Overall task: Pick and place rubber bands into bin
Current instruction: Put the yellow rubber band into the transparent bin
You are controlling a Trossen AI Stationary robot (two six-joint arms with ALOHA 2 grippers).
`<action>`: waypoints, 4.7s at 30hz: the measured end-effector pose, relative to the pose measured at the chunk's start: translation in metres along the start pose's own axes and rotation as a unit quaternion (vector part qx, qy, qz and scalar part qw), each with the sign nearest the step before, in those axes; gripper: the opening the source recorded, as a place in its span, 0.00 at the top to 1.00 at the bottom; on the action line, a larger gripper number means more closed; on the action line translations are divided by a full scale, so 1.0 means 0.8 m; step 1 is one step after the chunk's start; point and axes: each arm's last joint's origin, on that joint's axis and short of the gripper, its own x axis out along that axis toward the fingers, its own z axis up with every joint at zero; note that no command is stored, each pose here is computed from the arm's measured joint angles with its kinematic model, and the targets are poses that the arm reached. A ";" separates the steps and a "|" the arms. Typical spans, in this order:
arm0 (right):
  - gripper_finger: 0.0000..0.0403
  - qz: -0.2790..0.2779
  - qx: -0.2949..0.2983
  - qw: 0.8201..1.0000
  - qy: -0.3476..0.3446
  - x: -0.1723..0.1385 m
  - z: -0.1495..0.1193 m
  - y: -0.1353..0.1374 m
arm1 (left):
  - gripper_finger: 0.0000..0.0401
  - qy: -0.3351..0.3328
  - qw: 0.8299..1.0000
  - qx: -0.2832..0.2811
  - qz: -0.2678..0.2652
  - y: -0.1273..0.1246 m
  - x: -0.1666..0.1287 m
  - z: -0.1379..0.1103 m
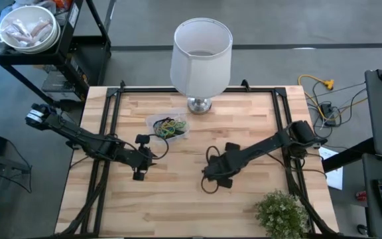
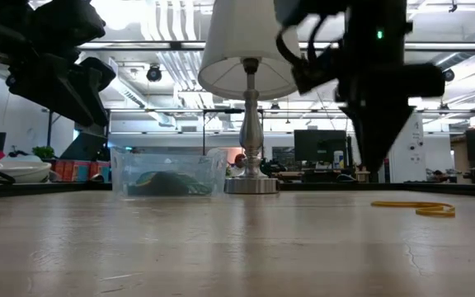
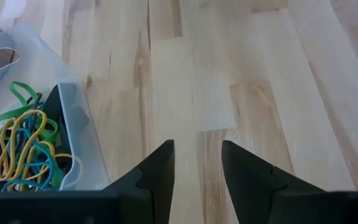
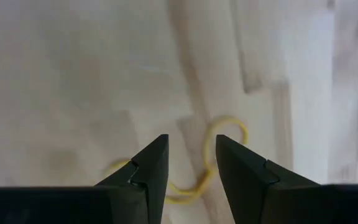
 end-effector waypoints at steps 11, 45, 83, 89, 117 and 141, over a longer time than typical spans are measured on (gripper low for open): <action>0.71 0.057 0.095 0.994 -0.027 0.020 -0.055 -0.041 | 0.70 0.000 1.000 0.000 0.000 0.000 0.000 0.000; 0.61 0.142 0.187 0.970 -0.062 0.082 -0.112 -0.058 | 0.70 -0.008 1.000 -0.001 -0.001 0.000 0.000 0.002; 0.98 0.104 -0.118 0.912 -0.380 -0.030 -0.018 -0.034 | 0.70 -0.006 1.000 0.000 -0.001 0.000 0.001 0.001; 0.98 0.066 -0.168 0.862 -0.474 -0.062 0.001 -0.032 | 0.70 -0.006 1.000 0.000 -0.001 0.000 0.001 0.001; 0.98 -0.071 -0.112 0.781 -0.610 -0.032 0.117 -0.087 | 0.70 -0.006 1.000 0.003 0.000 0.000 0.001 0.001; 0.98 -0.099 0.064 0.868 -0.482 0.037 0.238 -0.151 | 0.70 -0.006 1.000 0.004 0.000 0.000 0.001 0.001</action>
